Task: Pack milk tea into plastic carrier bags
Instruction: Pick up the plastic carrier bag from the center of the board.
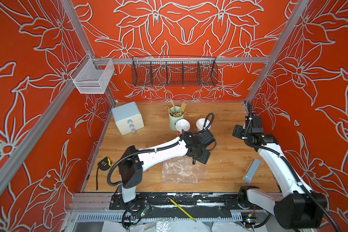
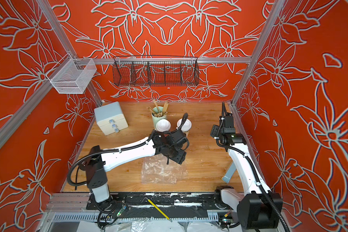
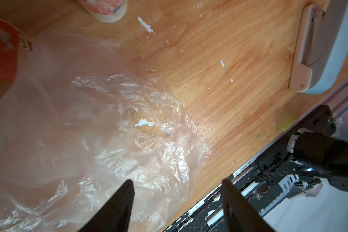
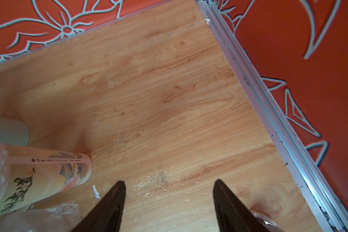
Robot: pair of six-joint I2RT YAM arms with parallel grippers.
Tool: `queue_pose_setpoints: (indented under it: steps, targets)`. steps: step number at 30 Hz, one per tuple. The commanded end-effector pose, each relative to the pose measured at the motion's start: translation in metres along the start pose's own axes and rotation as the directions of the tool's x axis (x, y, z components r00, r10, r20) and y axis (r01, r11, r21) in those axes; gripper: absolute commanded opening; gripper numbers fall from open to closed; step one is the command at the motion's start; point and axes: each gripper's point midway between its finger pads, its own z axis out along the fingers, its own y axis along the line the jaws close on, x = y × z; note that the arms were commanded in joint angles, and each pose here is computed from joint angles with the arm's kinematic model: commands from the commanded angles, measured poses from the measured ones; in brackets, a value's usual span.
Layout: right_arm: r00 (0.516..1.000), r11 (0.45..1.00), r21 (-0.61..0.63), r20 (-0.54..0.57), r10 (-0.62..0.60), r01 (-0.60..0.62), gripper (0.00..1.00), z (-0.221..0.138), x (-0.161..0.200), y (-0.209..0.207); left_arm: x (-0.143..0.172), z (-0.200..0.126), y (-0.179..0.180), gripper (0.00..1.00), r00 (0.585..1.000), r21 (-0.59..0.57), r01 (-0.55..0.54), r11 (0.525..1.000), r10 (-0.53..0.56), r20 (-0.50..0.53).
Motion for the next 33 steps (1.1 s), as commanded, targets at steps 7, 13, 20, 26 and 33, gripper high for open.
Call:
queue_pose_setpoints:
  steps: [7,13,20,26,33]
  targets:
    - [0.994,0.994,0.035,0.017,0.108,-0.108,0.70,0.000,0.003,-0.028,0.018,0.044,0.008,0.64,0.979,-0.120,0.109,0.987,-0.127,-0.161]
    - [0.992,0.992,0.024,0.035,0.124,-0.125,0.69,-0.004,0.003,-0.031,0.020,0.065,0.012,0.63,0.971,-0.179,0.121,0.976,-0.153,-0.182]
    - [0.990,0.991,0.017,0.046,0.135,-0.136,0.69,-0.006,0.004,-0.034,0.013,0.082,0.014,0.61,0.973,-0.206,0.126,0.970,-0.161,-0.164]
    - [0.989,0.990,0.010,0.056,0.140,-0.141,0.69,-0.008,0.003,-0.034,0.014,0.095,0.021,0.57,0.972,-0.240,0.130,0.962,-0.171,-0.159]
    - [0.987,0.989,0.005,0.060,0.146,-0.147,0.69,-0.010,0.005,-0.035,0.016,0.105,0.023,0.56,0.968,-0.242,0.135,0.961,-0.181,-0.176]
